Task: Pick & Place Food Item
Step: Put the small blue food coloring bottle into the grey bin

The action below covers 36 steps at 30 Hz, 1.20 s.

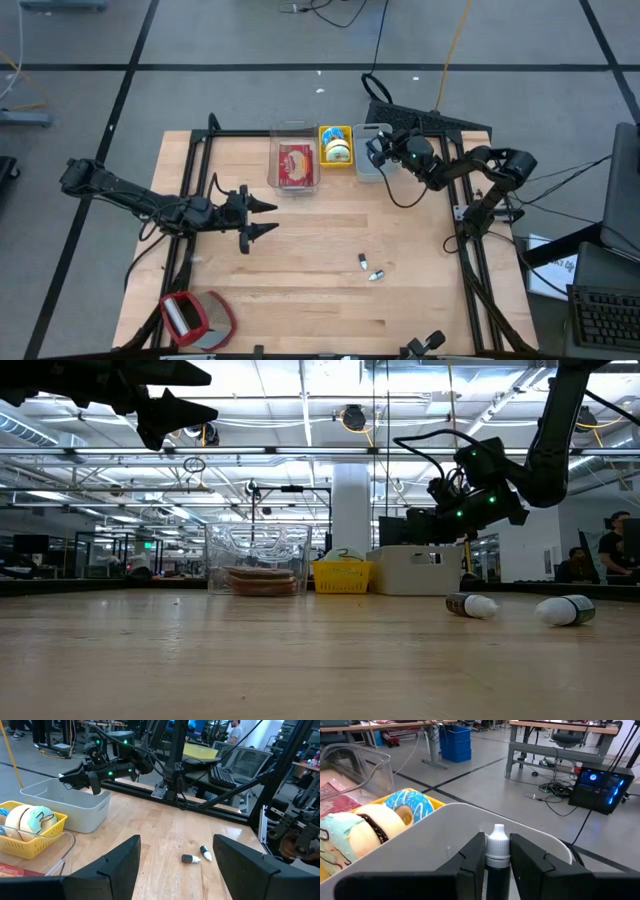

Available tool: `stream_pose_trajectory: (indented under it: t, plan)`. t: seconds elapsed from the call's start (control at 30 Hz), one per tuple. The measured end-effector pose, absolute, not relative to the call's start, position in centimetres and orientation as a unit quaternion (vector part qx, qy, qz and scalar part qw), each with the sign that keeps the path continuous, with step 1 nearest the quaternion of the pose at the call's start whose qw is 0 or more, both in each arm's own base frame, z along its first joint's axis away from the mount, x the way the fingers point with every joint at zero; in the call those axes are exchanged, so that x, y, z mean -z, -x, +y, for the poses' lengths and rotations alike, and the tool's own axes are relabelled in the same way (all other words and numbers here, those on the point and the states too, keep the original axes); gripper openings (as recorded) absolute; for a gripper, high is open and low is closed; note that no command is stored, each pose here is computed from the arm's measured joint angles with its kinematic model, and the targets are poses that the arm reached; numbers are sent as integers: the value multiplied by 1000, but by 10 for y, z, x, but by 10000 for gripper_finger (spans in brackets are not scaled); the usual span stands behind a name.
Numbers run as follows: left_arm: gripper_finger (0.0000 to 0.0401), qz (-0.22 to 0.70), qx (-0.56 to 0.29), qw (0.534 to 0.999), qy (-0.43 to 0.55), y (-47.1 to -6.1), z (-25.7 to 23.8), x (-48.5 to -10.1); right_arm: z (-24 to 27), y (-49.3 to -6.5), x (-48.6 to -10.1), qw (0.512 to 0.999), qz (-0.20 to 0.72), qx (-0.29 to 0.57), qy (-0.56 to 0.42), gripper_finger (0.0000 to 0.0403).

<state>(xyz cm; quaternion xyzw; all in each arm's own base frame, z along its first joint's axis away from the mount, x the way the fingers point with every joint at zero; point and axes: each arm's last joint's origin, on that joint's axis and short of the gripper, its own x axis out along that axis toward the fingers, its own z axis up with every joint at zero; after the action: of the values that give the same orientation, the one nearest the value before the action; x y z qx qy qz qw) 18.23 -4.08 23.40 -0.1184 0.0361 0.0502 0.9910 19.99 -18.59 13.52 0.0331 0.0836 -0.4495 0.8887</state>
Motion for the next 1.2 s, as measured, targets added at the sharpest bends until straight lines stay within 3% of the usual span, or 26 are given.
stream_pose_trajectory:
  t: [1.2]
  plan:
    - [253, 36, -50, 991, 118, -182, -41, -234, -186, -200, -135, 888, 80, 450, -40, 71]
